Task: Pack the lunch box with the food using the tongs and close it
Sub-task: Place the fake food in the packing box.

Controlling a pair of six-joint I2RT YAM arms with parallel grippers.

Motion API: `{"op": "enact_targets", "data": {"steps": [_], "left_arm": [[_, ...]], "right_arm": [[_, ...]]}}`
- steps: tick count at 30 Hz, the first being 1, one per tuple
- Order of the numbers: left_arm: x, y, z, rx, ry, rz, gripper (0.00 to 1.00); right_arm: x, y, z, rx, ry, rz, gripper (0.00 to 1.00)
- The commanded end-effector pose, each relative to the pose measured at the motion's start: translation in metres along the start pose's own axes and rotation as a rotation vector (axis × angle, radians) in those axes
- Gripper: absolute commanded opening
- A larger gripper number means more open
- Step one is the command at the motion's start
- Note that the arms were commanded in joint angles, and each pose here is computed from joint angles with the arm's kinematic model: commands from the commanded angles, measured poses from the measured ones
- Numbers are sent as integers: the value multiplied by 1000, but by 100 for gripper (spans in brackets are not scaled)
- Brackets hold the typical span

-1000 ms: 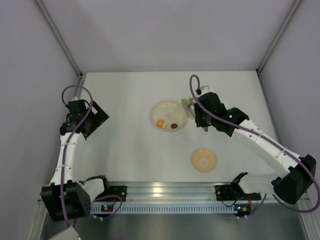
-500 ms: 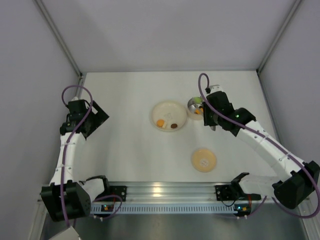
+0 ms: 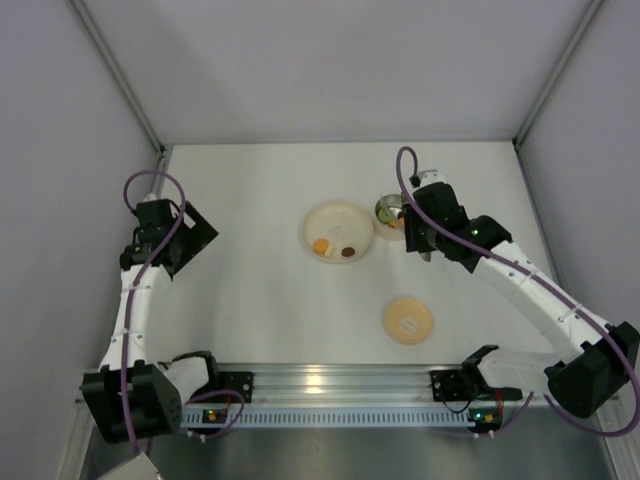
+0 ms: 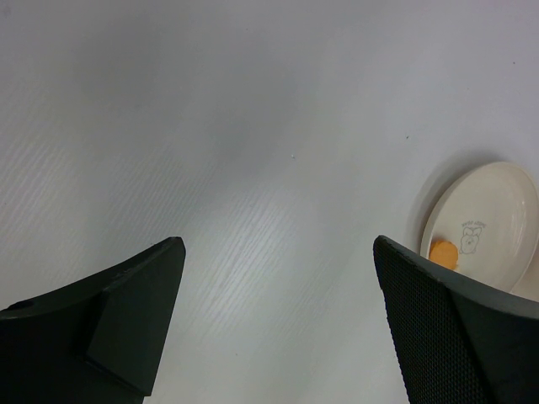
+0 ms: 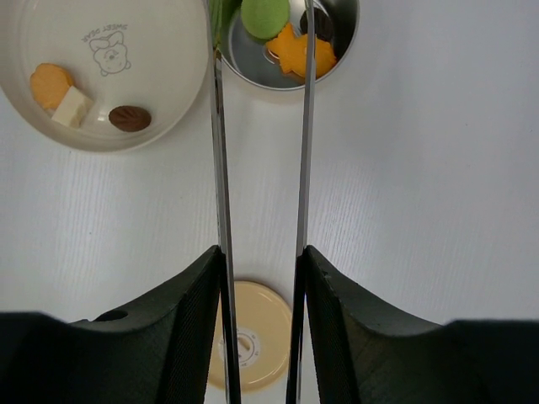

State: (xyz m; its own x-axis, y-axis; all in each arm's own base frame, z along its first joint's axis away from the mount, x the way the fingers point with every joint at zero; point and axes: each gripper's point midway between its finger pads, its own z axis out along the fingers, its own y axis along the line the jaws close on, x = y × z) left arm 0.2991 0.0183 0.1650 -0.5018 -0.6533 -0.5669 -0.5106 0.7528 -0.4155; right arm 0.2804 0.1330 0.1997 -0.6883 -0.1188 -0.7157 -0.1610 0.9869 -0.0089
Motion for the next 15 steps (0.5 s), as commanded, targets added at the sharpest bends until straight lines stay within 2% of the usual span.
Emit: {"op": "enact_targets", "data": {"steps": [1, 8, 15], "left_arm": [[-6, -5, 0, 24, -36, 13, 99], [-6, -5, 1, 23, -32, 11, 98], [-6, -4, 0, 23, -35, 13, 99]], "right_arm": [[-13, -1, -8, -22, -41, 18, 41], [-18, 25, -19, -114, -47, 11, 40], [-1, 85, -25, -219, -20, -84, 40]]}}
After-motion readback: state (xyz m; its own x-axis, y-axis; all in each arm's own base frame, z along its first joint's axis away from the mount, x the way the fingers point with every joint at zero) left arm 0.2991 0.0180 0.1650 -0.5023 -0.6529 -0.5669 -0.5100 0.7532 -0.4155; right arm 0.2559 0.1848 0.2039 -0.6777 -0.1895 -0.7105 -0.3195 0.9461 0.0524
